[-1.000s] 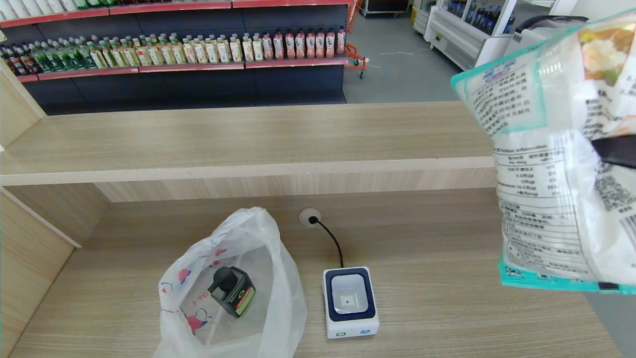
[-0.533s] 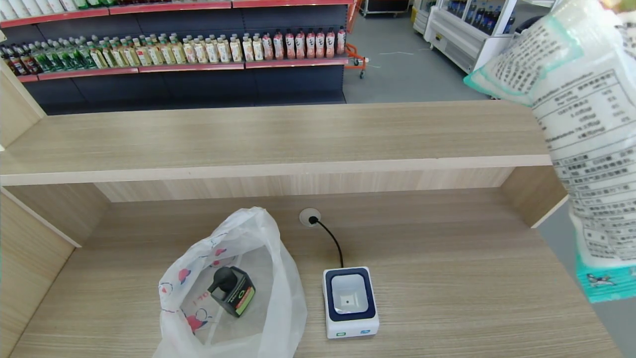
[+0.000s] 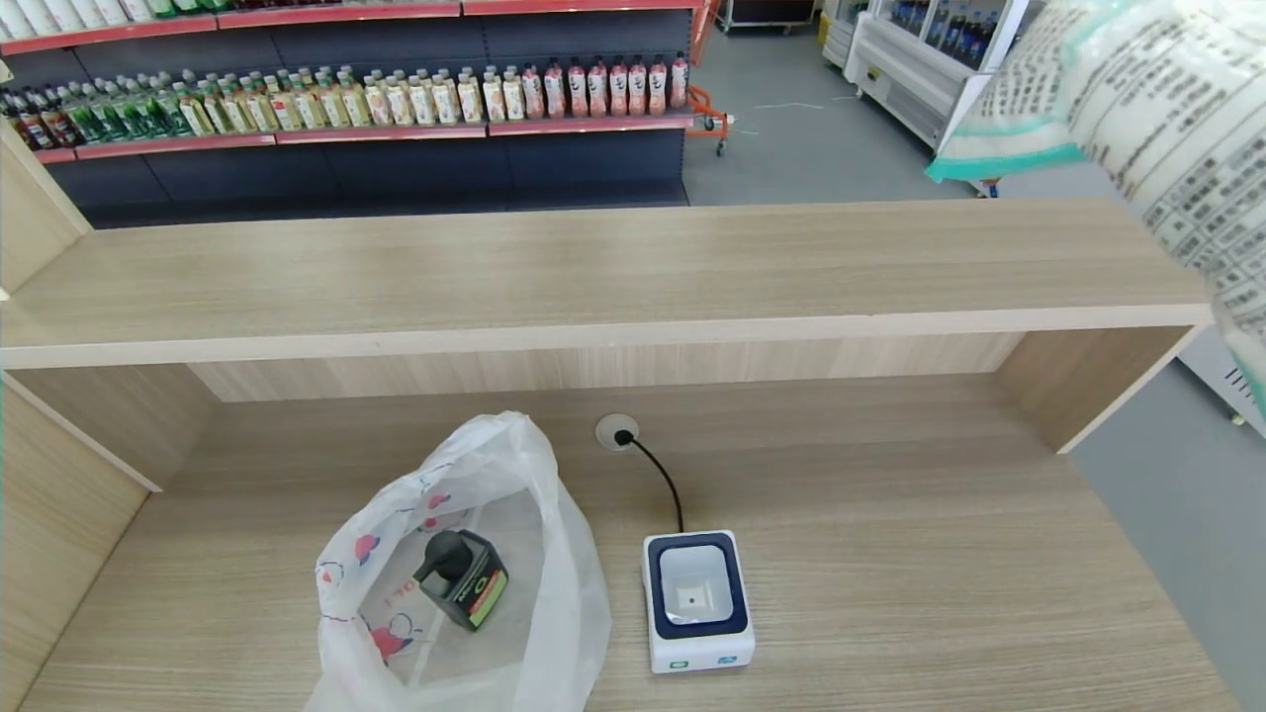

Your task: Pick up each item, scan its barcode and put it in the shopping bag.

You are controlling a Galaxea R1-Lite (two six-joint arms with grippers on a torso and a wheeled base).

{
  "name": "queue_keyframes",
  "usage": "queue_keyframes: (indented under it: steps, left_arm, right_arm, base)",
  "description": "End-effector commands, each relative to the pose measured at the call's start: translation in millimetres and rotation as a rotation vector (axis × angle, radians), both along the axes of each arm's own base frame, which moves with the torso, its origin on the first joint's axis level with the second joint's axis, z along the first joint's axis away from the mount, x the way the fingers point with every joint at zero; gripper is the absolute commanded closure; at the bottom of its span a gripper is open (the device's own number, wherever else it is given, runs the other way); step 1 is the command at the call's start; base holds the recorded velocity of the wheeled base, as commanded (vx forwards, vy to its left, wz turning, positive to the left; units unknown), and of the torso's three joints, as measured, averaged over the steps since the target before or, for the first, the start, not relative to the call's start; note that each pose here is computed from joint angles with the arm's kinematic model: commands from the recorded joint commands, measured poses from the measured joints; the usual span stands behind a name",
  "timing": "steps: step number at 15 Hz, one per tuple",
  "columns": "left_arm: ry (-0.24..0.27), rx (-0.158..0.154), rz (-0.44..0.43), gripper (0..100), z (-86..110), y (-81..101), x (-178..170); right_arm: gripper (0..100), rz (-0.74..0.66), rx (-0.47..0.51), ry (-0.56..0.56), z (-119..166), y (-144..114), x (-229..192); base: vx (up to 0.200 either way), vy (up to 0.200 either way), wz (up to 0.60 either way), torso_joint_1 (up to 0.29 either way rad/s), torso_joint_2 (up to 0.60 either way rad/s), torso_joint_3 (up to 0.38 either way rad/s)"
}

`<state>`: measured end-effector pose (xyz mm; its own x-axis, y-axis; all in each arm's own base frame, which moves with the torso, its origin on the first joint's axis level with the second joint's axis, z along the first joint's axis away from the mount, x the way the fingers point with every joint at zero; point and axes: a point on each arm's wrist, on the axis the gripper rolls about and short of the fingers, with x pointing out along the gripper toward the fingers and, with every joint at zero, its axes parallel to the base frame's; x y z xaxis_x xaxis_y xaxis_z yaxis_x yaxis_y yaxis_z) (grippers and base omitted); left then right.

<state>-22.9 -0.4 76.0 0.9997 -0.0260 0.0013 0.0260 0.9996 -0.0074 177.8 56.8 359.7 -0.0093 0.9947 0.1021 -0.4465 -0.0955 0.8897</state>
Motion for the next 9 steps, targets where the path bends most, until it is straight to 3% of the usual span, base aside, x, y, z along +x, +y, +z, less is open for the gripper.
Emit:
queue_keyframes:
  steps: [1, 5, 6, 9]
  left_arm:
    - [0.000, 0.000, 0.000, 0, -0.1, 0.0, 0.0]
    - [0.000, 0.000, 0.000, 0, -0.1, 0.0, 0.0]
    - [0.000, 0.000, 0.000, 0, -0.1, 0.0, 0.0]
    - [0.000, 0.000, 0.000, 0, -0.1, 0.0, 0.0]
  right_arm:
    - [100, -0.009, 0.004, 0.001, 6.1, -1.5, -0.8]
    - [100, -0.106, 0.075, 0.038, 7.6, 2.5, 0.8]
    - [100, -0.107, 0.075, -0.008, 7.3, 4.0, -0.1]
    - [100, -0.165, 0.049, -0.343, -0.5, 3.8, 2.9]
  base:
    - [0.000, 0.000, 0.00, 0.000, 0.00, 0.000]
    - [0.000, 0.000, 0.00, 0.000, 0.00, 0.000]
    - [0.000, 0.000, 0.00, 0.000, 0.00, 0.000]
    - [0.000, 0.000, 0.00, 0.000, 0.00, 0.000]
